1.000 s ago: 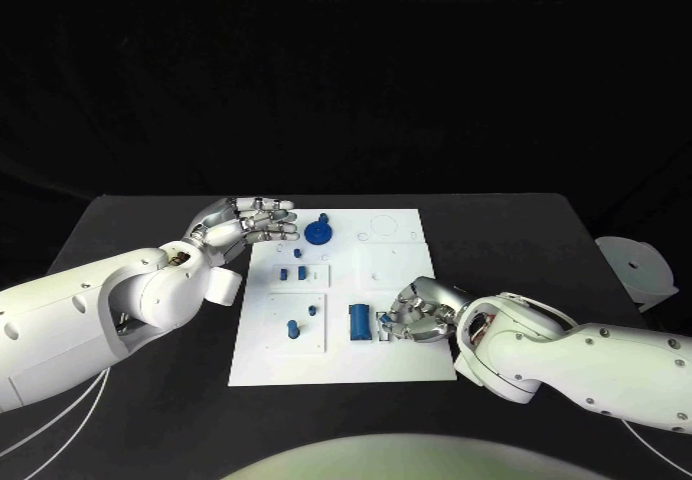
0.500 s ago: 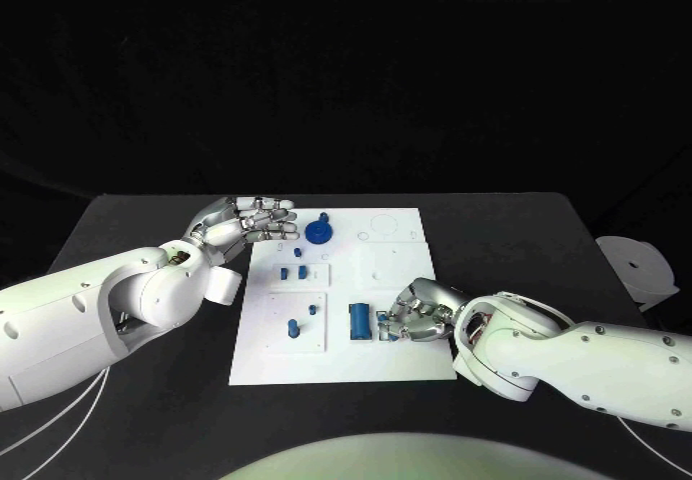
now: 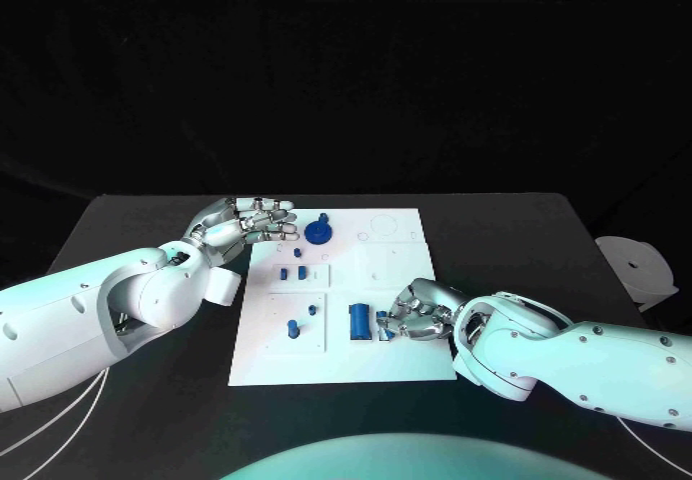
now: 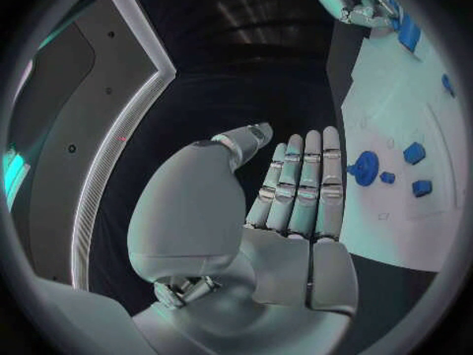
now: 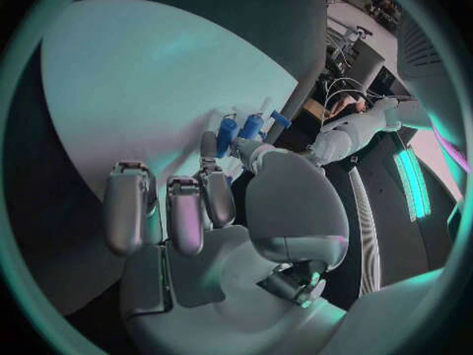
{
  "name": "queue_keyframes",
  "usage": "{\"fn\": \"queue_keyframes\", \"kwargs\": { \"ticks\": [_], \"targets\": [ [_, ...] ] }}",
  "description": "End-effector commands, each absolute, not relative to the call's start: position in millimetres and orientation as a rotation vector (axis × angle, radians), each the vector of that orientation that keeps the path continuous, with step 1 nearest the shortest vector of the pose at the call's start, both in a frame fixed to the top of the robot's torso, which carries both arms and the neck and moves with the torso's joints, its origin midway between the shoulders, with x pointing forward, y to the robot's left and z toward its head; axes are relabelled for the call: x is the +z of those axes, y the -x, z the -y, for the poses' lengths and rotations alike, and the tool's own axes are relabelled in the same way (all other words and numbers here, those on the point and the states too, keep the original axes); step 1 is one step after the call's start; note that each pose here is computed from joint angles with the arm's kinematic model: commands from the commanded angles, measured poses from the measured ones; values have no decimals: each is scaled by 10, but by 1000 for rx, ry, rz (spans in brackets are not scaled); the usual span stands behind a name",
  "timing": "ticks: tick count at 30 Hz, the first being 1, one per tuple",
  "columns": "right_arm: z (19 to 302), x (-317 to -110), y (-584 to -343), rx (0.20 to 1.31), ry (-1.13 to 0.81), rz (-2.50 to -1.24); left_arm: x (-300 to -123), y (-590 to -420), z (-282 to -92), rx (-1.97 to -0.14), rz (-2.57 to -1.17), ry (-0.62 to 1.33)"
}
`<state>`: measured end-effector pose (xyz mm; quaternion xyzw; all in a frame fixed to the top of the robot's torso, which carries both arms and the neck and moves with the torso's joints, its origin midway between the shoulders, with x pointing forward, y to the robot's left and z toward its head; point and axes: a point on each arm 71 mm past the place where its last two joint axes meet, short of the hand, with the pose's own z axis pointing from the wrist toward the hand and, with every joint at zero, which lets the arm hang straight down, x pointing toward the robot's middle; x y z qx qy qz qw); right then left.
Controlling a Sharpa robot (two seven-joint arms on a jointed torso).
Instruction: Assemble the parts on the task board
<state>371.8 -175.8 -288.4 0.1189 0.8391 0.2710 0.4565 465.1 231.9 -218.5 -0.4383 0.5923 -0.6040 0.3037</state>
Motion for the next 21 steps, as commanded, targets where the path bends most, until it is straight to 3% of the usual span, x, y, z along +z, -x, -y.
{"fn": "queue_keyframes", "kwargs": {
  "ticks": [1, 21],
  "targets": [
    [1736, -2880, -3710, 671, -269, -2064, -2177, -4644, -2290, -1623, -1580, 1147],
    [1799, -2874, -3695, 664, -244, -2070, -2182, -4647, -2292, -1622, -1583, 1148]
  ]
}}
